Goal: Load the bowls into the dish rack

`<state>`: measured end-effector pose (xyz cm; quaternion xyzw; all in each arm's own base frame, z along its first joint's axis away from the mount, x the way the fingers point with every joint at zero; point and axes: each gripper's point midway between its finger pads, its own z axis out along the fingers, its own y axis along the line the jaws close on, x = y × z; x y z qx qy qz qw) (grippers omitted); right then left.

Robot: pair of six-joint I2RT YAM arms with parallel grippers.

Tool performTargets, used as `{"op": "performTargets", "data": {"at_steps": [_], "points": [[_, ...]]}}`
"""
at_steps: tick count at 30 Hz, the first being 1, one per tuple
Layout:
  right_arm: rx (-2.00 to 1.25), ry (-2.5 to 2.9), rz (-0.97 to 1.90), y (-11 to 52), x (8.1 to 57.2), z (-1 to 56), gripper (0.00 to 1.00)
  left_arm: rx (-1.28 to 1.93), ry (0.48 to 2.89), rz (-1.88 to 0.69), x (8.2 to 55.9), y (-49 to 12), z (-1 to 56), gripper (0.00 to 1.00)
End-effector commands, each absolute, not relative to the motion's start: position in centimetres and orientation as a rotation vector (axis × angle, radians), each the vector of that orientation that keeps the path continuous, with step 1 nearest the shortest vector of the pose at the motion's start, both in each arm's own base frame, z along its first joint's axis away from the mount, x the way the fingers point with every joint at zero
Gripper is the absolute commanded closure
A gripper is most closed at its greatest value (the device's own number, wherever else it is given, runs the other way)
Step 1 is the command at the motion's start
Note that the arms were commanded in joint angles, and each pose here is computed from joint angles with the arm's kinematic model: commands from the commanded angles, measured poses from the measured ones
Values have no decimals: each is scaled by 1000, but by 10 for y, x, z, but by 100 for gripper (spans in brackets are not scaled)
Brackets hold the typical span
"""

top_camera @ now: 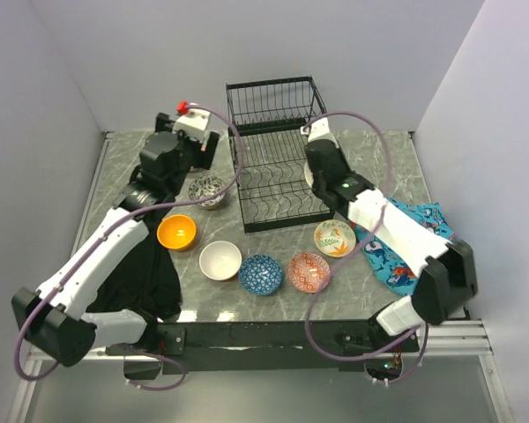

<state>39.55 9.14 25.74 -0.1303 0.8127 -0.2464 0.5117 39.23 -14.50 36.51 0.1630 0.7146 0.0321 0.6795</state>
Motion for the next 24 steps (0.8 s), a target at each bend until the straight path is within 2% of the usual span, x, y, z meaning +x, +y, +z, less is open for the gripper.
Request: {"op": "performTargets", "data": {"at_steps": [1, 14, 24], "points": [[-26, 1811, -887, 61, 407, 294, 100, 309, 1608, 142, 383, -108, 374, 13], [-7, 1768, -1016, 98, 430, 258, 100, 229, 1613, 123, 350, -72, 340, 13], [-91, 1726, -1124, 140, 467, 220, 100, 200, 1608, 156, 333, -55, 325, 13]]}}
